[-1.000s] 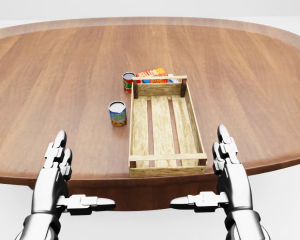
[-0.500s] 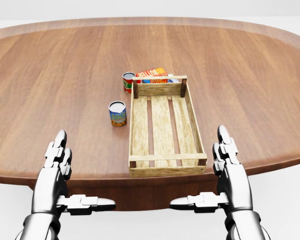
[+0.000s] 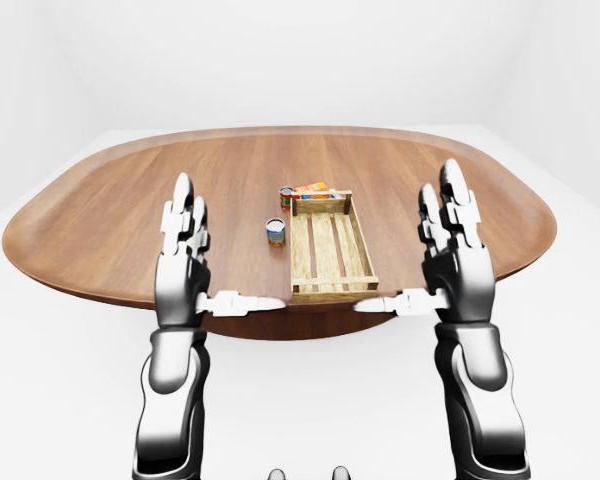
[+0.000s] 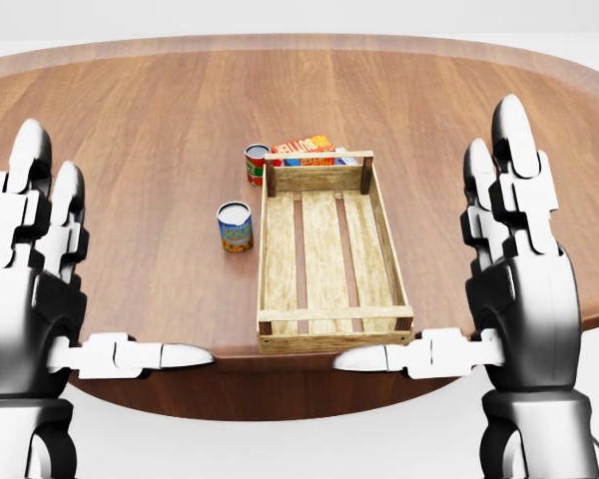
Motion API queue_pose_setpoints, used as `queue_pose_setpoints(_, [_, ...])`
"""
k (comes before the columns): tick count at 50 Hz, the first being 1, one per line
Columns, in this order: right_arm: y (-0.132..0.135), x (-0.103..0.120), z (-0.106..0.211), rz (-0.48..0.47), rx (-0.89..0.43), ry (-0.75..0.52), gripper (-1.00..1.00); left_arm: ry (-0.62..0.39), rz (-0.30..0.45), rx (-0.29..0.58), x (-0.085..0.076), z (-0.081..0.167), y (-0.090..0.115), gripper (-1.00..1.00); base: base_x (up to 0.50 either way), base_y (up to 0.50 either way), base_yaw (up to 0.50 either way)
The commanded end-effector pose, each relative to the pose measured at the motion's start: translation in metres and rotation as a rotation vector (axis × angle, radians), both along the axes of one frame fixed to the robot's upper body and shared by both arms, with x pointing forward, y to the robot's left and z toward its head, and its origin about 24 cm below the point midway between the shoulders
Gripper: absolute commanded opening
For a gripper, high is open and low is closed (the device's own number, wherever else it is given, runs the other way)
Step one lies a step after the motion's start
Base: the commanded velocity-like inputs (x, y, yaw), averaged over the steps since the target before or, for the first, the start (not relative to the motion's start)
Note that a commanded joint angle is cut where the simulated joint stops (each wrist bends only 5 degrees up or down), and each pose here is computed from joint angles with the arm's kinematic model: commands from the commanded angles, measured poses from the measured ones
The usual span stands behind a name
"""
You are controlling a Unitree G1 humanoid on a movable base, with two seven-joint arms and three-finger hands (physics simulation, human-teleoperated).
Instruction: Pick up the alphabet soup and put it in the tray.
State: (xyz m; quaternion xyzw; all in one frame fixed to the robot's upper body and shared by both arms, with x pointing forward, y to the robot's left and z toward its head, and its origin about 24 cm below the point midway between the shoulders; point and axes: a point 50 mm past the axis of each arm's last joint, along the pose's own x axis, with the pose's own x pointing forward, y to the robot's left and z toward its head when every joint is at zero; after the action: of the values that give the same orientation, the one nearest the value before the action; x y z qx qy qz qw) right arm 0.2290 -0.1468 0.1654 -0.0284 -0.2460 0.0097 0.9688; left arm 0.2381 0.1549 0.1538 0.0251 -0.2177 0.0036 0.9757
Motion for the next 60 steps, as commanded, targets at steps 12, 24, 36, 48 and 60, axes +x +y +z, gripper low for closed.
queue_pose_setpoints(12, [0.004, -0.016, 0.030, 0.012, -0.016, -0.151, 1.00, -0.121, -0.020, -0.001, -0.014, 0.025, -0.002, 1.00, 0.00, 0.00, 0.00])
queue_pose_setpoints(24, [0.006, -0.015, 0.027, 0.021, -0.018, -0.137, 1.00, -0.103, -0.019, 0.000, -0.013, 0.021, -0.002, 1.00, 0.25, 0.00, 0.00])
queue_pose_setpoints(36, [0.006, -0.015, 0.026, 0.022, -0.017, -0.133, 1.00, -0.105, -0.022, -0.002, -0.013, 0.021, -0.003, 1.00, 0.50, 0.00, 0.00])
queue_pose_setpoints(48, [0.006, -0.015, 0.025, 0.023, -0.016, -0.128, 1.00, -0.095, -0.023, -0.002, -0.013, 0.019, -0.003, 1.00, 0.50, 0.00, 0.00])
queue_pose_setpoints(60, [0.006, -0.014, 0.025, 0.023, -0.018, -0.125, 1.00, -0.092, -0.024, -0.003, -0.012, 0.019, -0.003, 1.00, 0.50, 0.00, 0.00])
